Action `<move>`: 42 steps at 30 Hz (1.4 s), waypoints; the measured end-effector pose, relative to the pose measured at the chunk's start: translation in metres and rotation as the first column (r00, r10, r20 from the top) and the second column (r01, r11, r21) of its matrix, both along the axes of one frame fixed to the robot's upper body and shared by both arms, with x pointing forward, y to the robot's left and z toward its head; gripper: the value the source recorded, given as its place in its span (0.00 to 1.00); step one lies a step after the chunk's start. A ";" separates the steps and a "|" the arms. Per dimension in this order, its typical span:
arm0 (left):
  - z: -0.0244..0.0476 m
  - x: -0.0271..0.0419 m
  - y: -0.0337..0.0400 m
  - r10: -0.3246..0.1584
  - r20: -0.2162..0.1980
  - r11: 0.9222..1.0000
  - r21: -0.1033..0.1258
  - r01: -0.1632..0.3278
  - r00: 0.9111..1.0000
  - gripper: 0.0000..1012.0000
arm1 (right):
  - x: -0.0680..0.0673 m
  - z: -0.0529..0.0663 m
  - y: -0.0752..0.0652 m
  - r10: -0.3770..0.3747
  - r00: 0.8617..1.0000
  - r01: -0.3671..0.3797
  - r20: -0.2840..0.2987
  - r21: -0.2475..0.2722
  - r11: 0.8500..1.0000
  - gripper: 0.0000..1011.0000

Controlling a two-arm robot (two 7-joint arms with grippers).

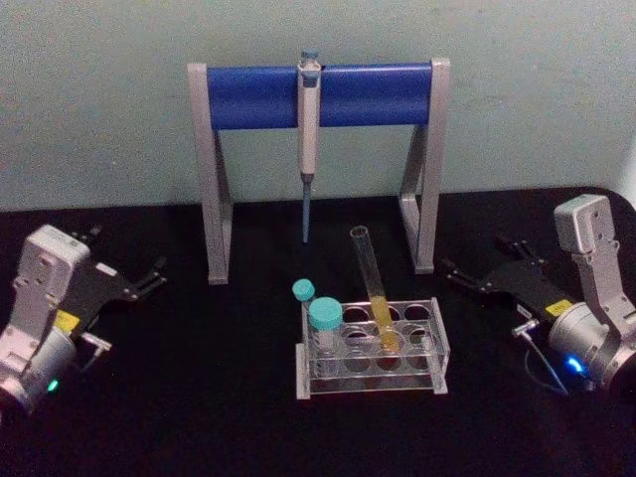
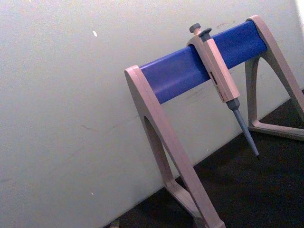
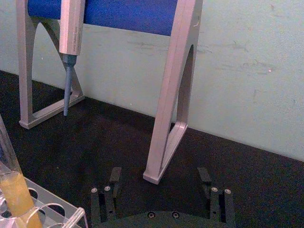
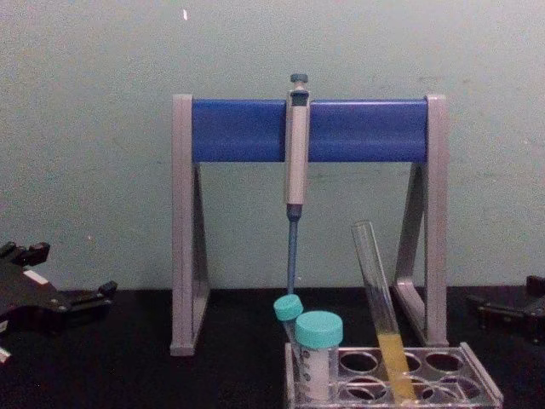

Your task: Pick up the test tube from the test tube rack, shake it, then place it back into the test tube rack.

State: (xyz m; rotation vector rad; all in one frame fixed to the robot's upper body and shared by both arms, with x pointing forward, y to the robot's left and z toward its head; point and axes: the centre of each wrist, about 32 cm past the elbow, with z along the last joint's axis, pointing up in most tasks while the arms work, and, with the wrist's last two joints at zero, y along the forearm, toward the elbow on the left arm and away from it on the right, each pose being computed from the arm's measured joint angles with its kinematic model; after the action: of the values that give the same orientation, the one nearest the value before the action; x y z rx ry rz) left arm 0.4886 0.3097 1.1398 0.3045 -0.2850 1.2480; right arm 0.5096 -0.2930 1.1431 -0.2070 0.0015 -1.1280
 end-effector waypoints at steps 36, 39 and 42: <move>0.0000 0.0000 0.0000 0.000 0.000 1.000 0.000 0.000 1.000 0.99 | 0.000 0.000 0.000 0.000 1.000 0.000 0.000 0.000 1.000 0.99; 0.0000 0.0000 0.0000 0.000 0.000 1.000 0.000 0.000 1.000 0.99 | 0.000 0.000 0.000 0.000 1.000 0.000 0.000 0.000 1.000 0.99; 0.0000 0.0000 0.0000 0.000 0.000 1.000 0.000 0.000 1.000 0.99 | 0.000 0.000 0.000 0.000 1.000 0.000 0.000 0.000 1.000 0.99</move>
State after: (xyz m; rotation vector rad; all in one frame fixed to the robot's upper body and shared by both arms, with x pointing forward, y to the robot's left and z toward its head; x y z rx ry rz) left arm 0.4886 0.3097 1.1398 0.3045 -0.2851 1.2480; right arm 0.5096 -0.2930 1.1431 -0.2070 0.0015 -1.1281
